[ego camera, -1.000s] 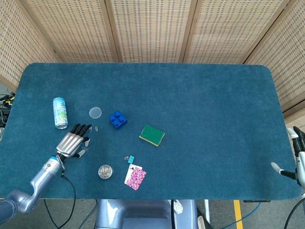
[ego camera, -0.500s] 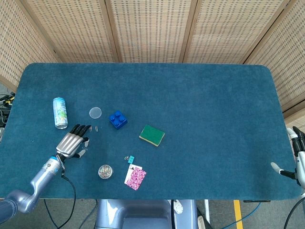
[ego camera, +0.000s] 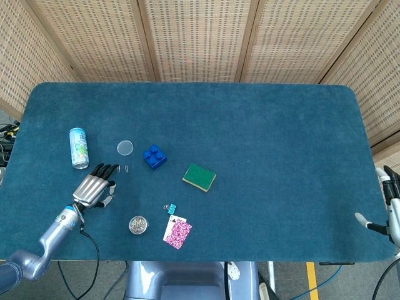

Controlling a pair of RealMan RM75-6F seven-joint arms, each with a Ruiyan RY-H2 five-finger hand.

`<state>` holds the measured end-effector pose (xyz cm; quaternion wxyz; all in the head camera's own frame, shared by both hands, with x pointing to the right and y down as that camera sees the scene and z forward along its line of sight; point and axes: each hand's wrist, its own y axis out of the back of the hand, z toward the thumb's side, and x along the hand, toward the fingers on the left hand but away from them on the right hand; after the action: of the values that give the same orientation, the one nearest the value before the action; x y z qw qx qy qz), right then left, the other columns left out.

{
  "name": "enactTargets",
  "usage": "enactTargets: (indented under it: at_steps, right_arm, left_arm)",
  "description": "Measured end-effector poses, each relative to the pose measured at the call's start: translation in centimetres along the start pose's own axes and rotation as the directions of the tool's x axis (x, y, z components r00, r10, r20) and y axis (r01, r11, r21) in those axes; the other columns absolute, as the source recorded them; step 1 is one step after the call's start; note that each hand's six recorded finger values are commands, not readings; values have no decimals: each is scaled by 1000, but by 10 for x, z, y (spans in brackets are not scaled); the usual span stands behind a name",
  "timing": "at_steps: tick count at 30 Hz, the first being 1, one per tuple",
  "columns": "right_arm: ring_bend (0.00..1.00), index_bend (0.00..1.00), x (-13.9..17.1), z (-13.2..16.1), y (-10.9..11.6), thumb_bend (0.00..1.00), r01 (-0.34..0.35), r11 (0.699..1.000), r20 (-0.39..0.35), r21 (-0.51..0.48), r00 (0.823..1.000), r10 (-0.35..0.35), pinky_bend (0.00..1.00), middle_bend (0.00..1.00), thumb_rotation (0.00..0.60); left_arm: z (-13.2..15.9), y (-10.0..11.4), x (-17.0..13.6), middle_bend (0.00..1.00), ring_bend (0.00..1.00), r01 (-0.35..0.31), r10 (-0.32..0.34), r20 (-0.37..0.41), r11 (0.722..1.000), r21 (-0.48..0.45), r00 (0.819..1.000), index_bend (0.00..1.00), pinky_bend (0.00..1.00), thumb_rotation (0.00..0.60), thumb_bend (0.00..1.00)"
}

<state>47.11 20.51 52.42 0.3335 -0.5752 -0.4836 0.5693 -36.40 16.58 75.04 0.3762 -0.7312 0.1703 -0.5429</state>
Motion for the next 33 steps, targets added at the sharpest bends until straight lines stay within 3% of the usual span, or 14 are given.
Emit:
enactTargets:
  at_steps: [33]
  right_arm:
    - [0, 0, 1, 0, 1, 0, 3, 1000, 0, -3, 1000, -3, 0, 0, 600]
  left_arm:
    - [13, 19, -6, 0, 0, -46, 46, 42, 999, -11, 998, 619, 0, 600, 382]
